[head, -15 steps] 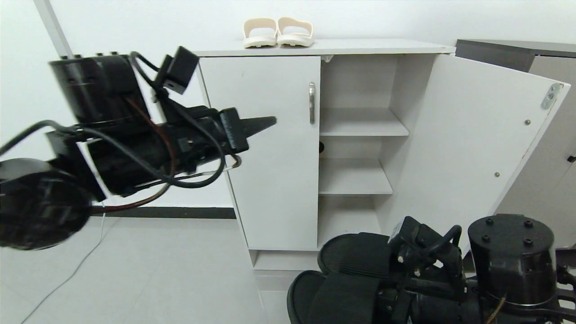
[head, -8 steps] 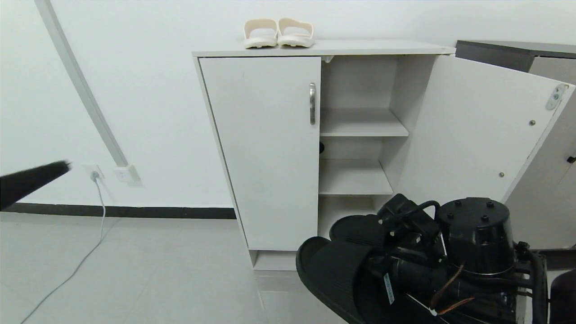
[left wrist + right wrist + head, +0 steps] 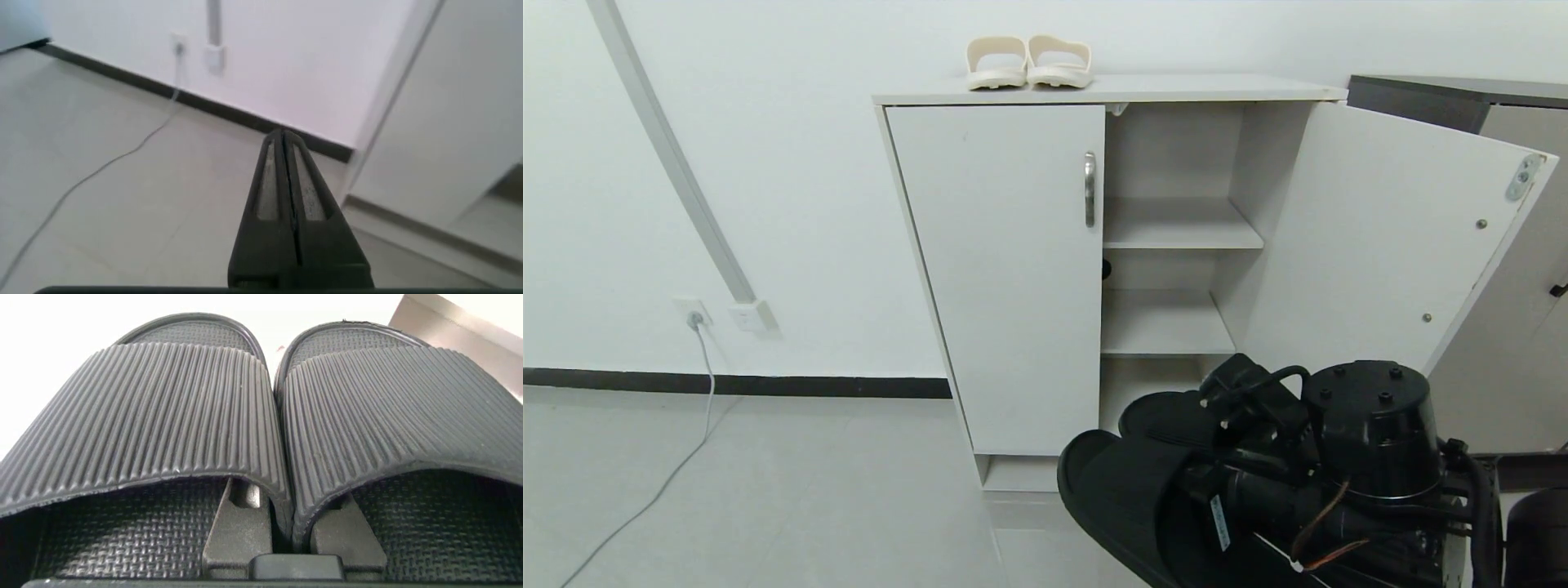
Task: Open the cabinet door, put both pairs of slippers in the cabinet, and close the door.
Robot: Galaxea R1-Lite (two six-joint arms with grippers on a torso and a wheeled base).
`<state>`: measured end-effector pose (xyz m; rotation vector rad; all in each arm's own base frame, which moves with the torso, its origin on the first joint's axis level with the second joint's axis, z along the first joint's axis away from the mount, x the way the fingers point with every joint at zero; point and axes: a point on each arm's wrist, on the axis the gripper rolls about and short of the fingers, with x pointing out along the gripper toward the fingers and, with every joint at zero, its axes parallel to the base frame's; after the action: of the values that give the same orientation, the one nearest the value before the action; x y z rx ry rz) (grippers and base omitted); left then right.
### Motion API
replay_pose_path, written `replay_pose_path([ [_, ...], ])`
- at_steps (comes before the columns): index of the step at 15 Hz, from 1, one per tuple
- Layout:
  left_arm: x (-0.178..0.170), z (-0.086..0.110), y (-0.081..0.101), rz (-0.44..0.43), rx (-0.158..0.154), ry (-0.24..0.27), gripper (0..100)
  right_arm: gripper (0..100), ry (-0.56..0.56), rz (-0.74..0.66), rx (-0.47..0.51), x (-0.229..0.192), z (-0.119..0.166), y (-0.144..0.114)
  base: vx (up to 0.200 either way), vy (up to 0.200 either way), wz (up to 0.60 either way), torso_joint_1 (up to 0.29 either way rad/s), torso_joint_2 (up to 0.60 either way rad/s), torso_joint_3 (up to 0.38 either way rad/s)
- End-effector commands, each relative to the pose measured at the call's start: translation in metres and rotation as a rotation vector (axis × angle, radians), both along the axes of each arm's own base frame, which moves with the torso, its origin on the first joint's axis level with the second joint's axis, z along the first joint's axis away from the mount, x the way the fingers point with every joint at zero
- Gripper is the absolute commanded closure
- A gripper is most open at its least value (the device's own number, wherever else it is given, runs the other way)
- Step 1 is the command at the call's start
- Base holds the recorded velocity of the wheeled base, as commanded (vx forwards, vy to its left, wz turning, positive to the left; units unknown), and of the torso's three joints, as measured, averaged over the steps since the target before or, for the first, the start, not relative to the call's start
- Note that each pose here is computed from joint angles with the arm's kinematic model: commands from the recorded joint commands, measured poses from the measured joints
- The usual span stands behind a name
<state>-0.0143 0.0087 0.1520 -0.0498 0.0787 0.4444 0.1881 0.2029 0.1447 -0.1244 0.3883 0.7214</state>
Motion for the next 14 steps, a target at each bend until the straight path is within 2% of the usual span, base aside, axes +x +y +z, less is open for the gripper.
replay_pose_path([
  [1,-0.013,-0.035,-0.002,0.029,0.025,-0.034,100,100,-0.001,0.000,-0.002,-0.001,0.000,0.001,0.000,0.000,0.00,0.000,0.00,0.000],
  [2,-0.014,-0.047,-0.003,-0.035,0.038,-0.034,100,100,0.000,0.001,-0.005,-0.001,-0.001,0.001,0.000,0.000,0.00,0.000,0.00,0.000],
  [4,-0.009,-0.060,-0.003,-0.096,0.039,-0.053,100,100,0.002,0.006,-0.007,-0.002,-0.002,0.002,0.000,0.000,0.00,0.000,0.00,0.000],
  [5,-0.008,-0.072,-0.003,-0.196,0.069,-0.090,100,100,0.003,0.007,-0.008,-0.002,-0.002,0.003,0.000,0.000,0.00,0.000,0.00,0.000],
  [6,-0.008,-0.072,-0.005,-0.295,0.068,-0.107,100,100,0.002,0.006,-0.007,-0.002,-0.002,0.003,0.000,0.000,0.00,0.000,0.00,0.000],
  [7,-0.008,-0.072,-0.006,-0.338,0.066,-0.110,100,100,0.002,0.006,-0.007,-0.002,-0.002,0.003,0.000,0.000,0.00,0.000,0.00,0.000],
  [8,-0.008,-0.077,-0.008,-0.428,0.077,-0.061,100,100,0.000,0.006,-0.005,-0.002,-0.001,0.003,0.000,0.000,0.00,0.000,0.00,0.000],
  [9,-0.008,-0.077,-0.009,-0.470,0.099,-0.056,100,100,0.001,0.007,-0.006,-0.002,-0.002,0.004,0.000,0.000,0.00,0.000,0.00,0.000],
  [10,-0.008,-0.076,-0.010,-0.487,0.122,-0.061,100,100,0.000,0.009,-0.007,-0.002,-0.002,0.005,0.000,0.000,0.00,0.000,0.00,0.000],
  [13,-0.008,-0.076,-0.009,-0.487,0.105,-0.065,100,100,-0.016,-0.055,-0.005,0.008,-0.001,0.016,0.000,0.000,0.00,0.000,0.00,0.000],
  [14,-0.008,-0.076,-0.009,-0.479,0.071,-0.072,100,100,-0.009,-0.171,0.019,0.020,-0.005,0.032,0.000,0.000,0.00,0.000,0.00,0.000],
])
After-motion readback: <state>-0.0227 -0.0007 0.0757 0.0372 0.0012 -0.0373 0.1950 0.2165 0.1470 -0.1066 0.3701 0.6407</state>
